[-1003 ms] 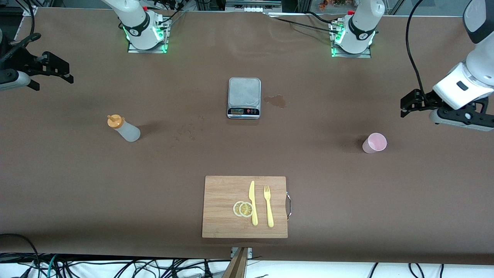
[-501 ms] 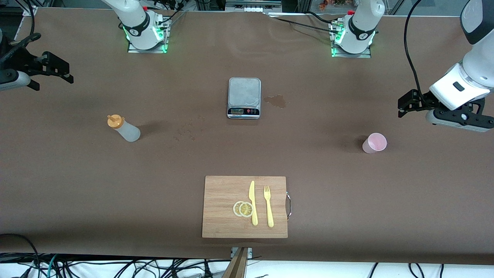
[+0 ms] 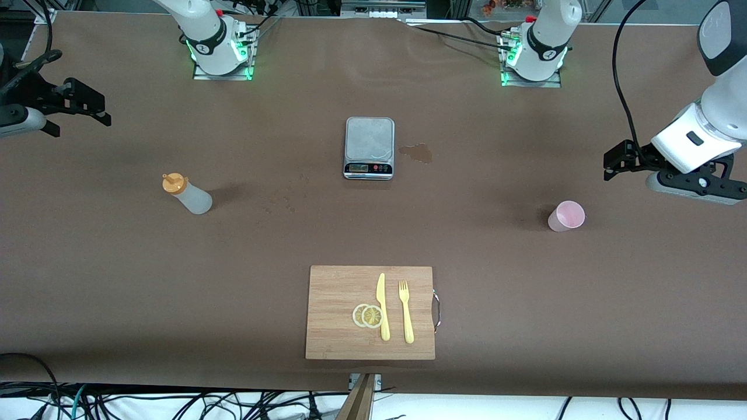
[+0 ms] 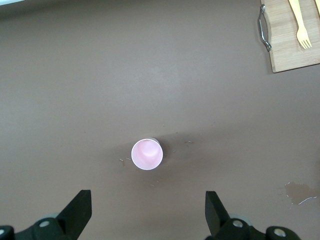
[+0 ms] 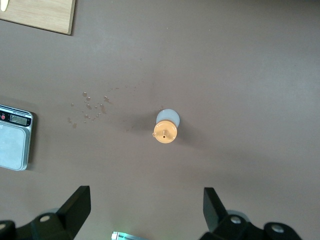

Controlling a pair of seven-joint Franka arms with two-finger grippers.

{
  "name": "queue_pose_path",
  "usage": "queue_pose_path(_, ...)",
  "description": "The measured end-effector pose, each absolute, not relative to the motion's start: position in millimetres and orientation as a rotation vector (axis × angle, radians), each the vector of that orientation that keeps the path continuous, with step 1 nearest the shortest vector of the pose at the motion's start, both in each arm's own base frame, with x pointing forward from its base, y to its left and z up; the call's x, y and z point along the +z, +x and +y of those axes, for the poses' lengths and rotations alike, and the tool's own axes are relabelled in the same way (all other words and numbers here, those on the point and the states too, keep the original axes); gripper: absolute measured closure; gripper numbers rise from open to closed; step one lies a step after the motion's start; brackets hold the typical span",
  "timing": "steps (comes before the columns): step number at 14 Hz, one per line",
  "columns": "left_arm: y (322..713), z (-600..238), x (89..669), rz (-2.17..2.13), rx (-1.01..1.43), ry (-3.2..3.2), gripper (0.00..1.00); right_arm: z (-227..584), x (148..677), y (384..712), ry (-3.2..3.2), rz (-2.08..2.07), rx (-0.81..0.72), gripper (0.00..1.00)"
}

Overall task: Add sauce to pink cup with both arms
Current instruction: 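Move the left gripper toward the pink cup, then lower the left gripper and grasp the pink cup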

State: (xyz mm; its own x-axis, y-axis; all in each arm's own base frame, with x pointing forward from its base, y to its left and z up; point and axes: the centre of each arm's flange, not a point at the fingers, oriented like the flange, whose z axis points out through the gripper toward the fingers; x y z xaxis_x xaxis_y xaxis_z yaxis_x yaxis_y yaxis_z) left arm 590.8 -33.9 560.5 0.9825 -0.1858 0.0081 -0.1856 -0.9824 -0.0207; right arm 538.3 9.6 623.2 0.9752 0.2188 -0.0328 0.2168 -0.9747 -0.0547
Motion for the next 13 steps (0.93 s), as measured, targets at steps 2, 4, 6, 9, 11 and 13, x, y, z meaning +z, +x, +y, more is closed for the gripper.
queue_pose_path(2,591,-32,560,0.286,-0.015,-3.109,0.00,10,623,538,-3.072,-0.339,0.060,0.00)
queue_pose_path(4,591,-32,559,0.286,-0.006,-3.109,0.00,10,623,538,-3.071,-0.339,0.061,0.00)
queue_pose_path(6,593,-31,545,0.294,0.055,-3.110,0.00,10,623,538,-3.071,-0.339,0.061,0.00)
queue_pose_path(9,603,-12,505,0.328,0.186,-3.111,0.00,10,623,538,-3.071,-0.339,0.061,0.00)
queue_pose_path(11,605,2,478,0.358,0.247,-3.113,0.00,10,623,538,-3.071,-0.339,0.061,0.00)
queue_pose_path(13,607,6,458,0.415,0.226,-3.110,0.00,10,623,538,-3.071,-0.339,0.061,0.00)
